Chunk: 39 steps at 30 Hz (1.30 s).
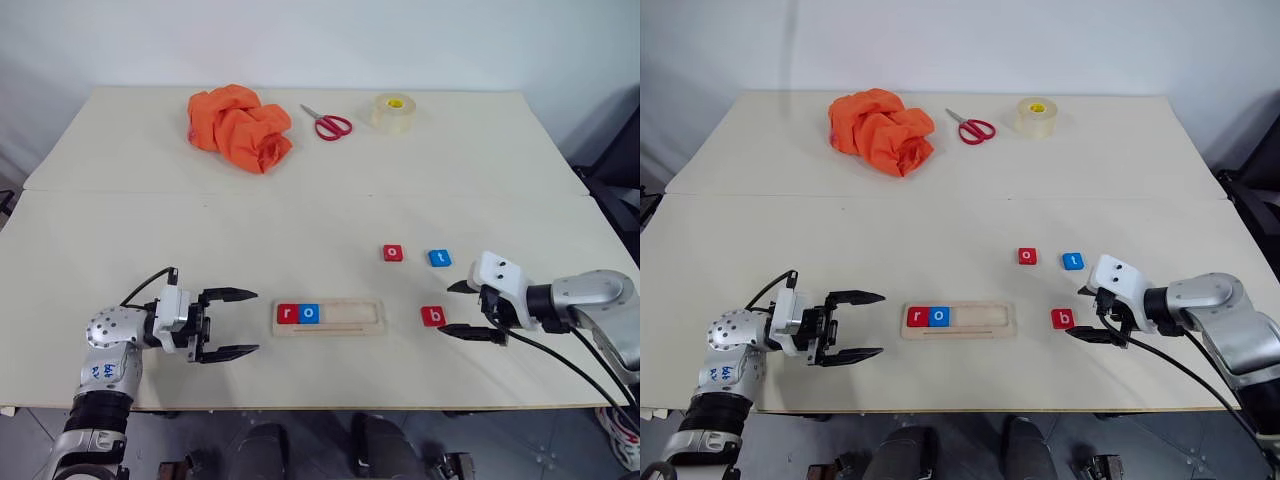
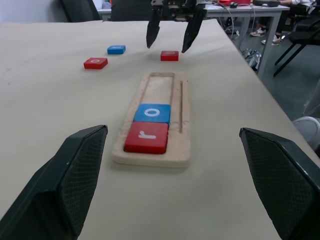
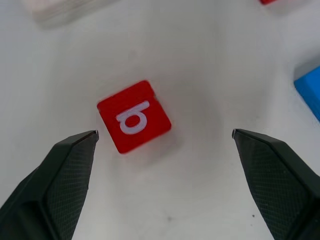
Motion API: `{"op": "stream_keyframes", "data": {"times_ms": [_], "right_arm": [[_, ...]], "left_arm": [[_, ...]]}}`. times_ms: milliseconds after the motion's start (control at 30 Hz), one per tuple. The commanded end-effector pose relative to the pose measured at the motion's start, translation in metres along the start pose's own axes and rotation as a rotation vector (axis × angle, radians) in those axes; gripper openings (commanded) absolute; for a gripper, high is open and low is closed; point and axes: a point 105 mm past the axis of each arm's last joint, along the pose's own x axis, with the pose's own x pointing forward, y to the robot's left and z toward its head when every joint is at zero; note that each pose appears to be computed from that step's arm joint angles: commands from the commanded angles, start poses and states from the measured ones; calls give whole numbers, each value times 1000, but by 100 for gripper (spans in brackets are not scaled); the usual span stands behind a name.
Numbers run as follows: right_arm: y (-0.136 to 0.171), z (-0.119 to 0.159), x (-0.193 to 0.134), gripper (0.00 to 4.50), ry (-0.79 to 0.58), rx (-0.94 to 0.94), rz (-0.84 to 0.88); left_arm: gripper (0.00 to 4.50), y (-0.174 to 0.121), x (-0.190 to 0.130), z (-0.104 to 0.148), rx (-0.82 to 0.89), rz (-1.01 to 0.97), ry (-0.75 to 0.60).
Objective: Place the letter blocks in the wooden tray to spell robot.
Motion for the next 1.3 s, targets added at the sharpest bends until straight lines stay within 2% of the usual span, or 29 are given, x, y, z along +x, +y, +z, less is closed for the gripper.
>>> {"op": "stream_keyframes", "data": {"times_ms": [33, 167, 367, 500, 667, 767, 900, 1300], "right_arm": [[2, 6, 4, 448, -9, -52, 41], [0, 3, 11, 359, 10, -55, 43], [-1, 11, 15, 150, -17, -64, 36], [-7, 34, 10, 145, -79, -75, -7], [5, 71, 9, 145, -123, -91, 43], [15, 82, 14, 145, -101, -95, 87], [39, 110, 39, 145, -91, -164, 169], [60, 131, 70, 145, 9, -286, 211]], "left_arm": [[450, -1, -2, 9, 53, 9, -9], [450, -3, -1, 9, 58, 21, -9], [450, -6, -3, 10, 59, 37, -4], [450, -7, -4, 10, 59, 45, -3], [450, -6, -5, 10, 59, 52, 1], [450, -5, -5, 10, 59, 53, 3], [450, -5, -3, 10, 61, 52, 0], [450, -7, -3, 9, 58, 58, 3]]}}
